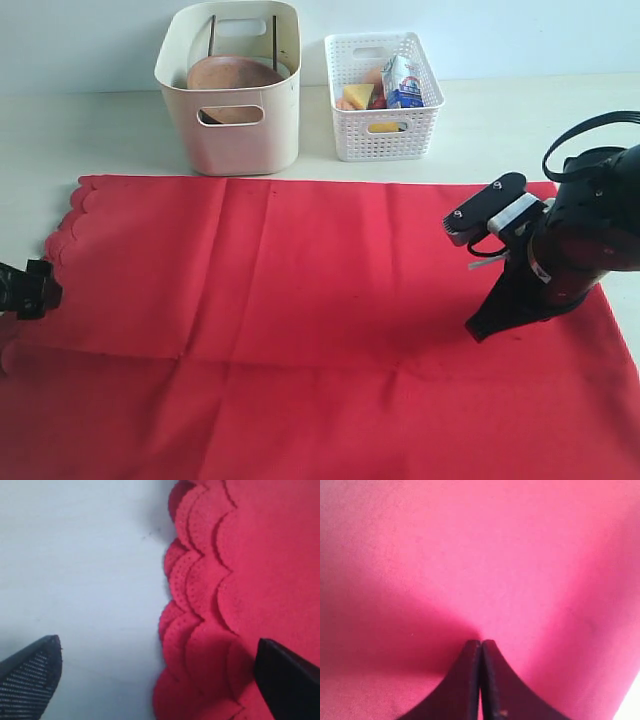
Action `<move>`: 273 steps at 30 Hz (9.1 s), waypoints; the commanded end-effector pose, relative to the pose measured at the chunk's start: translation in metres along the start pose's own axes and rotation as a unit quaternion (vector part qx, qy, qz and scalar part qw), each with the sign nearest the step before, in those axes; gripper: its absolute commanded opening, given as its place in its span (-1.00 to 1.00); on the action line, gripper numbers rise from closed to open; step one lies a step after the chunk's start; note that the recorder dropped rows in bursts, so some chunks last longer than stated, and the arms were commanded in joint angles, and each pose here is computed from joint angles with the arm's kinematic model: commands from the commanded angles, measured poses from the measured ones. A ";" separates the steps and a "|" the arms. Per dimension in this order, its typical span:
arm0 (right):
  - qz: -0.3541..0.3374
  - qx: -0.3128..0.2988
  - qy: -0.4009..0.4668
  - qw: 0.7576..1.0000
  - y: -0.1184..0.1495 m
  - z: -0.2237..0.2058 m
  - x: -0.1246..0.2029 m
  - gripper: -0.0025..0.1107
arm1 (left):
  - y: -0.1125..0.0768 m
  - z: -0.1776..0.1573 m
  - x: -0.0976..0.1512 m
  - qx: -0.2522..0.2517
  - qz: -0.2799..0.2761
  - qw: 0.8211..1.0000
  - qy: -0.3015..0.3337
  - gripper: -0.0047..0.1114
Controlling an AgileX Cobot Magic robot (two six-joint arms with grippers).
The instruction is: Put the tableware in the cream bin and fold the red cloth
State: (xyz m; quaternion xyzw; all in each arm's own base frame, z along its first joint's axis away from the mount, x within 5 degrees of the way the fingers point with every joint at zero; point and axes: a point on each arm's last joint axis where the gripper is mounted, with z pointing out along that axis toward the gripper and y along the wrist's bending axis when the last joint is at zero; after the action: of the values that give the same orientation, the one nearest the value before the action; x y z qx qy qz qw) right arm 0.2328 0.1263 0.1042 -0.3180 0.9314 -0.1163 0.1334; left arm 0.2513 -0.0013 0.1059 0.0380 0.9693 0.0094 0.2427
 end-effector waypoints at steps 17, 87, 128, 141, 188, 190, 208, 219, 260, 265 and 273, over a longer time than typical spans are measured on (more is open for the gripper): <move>0.008 0.010 0.045 0.999 -0.001 0.008 0.014 -0.96 | -0.024 0.014 0.003 0.032 0.032 0.997 0.056 0.89; 0.042 -0.027 0.018 0.999 0.006 0.008 0.009 -0.96 | -0.064 -0.060 -0.035 0.239 0.087 0.967 -0.023 -0.91; 0.175 0.133 -0.063 0.973 -0.037 -0.063 0.031 -0.96 | -0.381 -0.106 0.005 0.279 0.428 0.858 -0.040 -0.91; 0.205 0.133 -0.066 0.967 -0.033 -0.052 0.046 -0.96 | -0.418 -0.107 0.004 0.272 0.467 0.841 -0.039 -0.91; 0.456 0.059 -0.495 0.738 -0.088 -0.218 0.117 -0.96 | -0.455 -0.141 -0.031 0.318 0.443 0.826 -0.144 -0.91; 0.459 0.057 -0.505 0.729 -0.088 -0.222 0.122 -0.96 | -0.468 -0.136 -0.026 0.326 0.443 0.822 -0.147 -0.91; 0.460 0.047 -0.513 0.724 -0.087 -0.225 0.127 -0.96 | -0.451 -0.129 -0.045 0.212 0.519 0.822 -0.097 0.88; 0.410 0.012 -0.532 0.740 -0.080 -0.228 0.119 -0.96 | -0.372 -0.126 -0.021 0.230 0.501 0.827 -0.111 -0.90; 0.194 -0.049 -0.168 0.965 -0.024 -0.071 0.016 -0.96 | -0.311 -0.033 -0.008 0.207 0.427 0.878 -0.061 -0.90; 0.193 -0.072 -0.168 0.964 -0.018 -0.059 0.010 -0.96 | -0.292 -0.035 -0.012 0.211 0.397 0.890 -0.075 -0.90; 0.195 -0.120 -0.167 0.959 -0.003 -0.035 0.001 -0.96 | -0.297 -0.052 -0.013 0.242 0.387 0.882 -0.122 -0.90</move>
State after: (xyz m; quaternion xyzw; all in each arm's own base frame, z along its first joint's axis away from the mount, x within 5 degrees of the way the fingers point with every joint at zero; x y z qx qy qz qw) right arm 0.2189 0.1259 0.1462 -0.1548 0.9452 0.0778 0.2767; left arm 0.2233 -0.2913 0.1396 0.4720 0.8222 -0.1133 0.2973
